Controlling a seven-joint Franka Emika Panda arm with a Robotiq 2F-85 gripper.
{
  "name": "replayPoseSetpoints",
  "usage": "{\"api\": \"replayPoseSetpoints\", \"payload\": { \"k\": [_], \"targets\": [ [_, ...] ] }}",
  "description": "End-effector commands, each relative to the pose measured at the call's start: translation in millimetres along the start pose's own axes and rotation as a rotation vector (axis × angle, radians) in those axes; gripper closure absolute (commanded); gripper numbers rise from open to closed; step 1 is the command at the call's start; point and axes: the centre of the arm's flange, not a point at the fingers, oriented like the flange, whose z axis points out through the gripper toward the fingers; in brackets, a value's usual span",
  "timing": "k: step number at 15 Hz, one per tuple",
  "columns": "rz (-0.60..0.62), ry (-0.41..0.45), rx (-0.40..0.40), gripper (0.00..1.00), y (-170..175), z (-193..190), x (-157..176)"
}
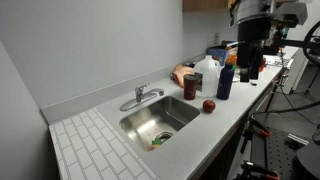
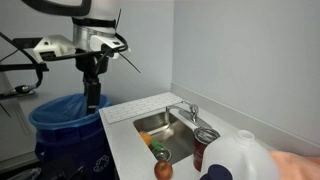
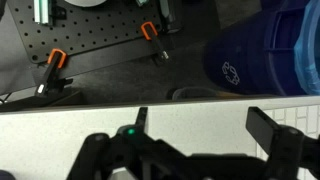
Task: Lift up the faucet of the sink.
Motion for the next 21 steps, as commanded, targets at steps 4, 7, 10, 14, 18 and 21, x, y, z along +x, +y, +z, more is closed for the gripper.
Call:
{"api": "replayPoseSetpoints", "payload": {
  "k": [4, 7, 10, 14, 18, 21],
  "targets": [
    [0.0, -0.002, 0.0, 0.0, 0, 0, 0],
    [0.0, -0.002, 0.0, 0.0, 0, 1, 0],
    [0.0, -0.002, 0.0, 0.0, 0, 1, 0],
    [0.001, -0.002, 0.0, 0.0, 0, 1, 0],
    [-0.009, 0.042, -0.027, 0.0, -12, -3, 12],
    [-0.045, 0.1, -0.052, 0.0, -33, -8, 35]
  ]
}}
